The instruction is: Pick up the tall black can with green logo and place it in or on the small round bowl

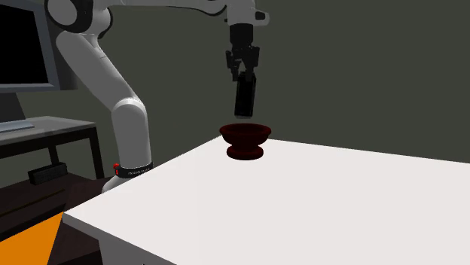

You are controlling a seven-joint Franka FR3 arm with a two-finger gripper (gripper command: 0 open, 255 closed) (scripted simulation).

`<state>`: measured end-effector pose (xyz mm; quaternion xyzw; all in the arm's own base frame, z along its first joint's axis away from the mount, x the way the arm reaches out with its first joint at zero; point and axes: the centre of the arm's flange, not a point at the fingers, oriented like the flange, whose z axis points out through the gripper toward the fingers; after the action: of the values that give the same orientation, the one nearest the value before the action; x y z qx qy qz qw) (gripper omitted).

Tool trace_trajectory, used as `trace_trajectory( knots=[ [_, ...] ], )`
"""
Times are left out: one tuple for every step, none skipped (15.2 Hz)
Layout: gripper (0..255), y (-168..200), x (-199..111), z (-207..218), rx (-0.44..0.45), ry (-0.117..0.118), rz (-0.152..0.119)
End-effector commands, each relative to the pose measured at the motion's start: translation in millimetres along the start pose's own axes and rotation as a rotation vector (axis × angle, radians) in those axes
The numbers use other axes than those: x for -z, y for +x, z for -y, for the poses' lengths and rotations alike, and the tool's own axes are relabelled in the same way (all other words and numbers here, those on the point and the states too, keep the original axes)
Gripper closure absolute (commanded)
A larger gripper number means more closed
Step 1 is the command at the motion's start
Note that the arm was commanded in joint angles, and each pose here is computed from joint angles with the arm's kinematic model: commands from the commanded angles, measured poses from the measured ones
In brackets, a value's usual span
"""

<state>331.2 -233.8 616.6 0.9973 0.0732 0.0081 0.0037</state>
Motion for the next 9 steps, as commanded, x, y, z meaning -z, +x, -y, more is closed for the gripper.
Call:
trace_trajectory(
  knots=[
    [255,1,-11,1,0.000,-0.001,-0.001],
    [255,1,-16,1,0.000,-0.001,-0.001],
    [255,1,-21,1,0.000,-0.001,-0.001],
    [255,1,-26,1,0.000,-0.001,-0.001],
    [255,1,-32,1,0.000,-0.001,-0.001],
    [255,1,-40,1,0.000,-0.001,-0.001],
    [255,1,-40,1,0.000,-0.001,-0.001],
    [255,1,-40,1,0.000,-0.001,-0.001],
    [255,1,-40,1,0.000,-0.001,-0.001]
  ],
)
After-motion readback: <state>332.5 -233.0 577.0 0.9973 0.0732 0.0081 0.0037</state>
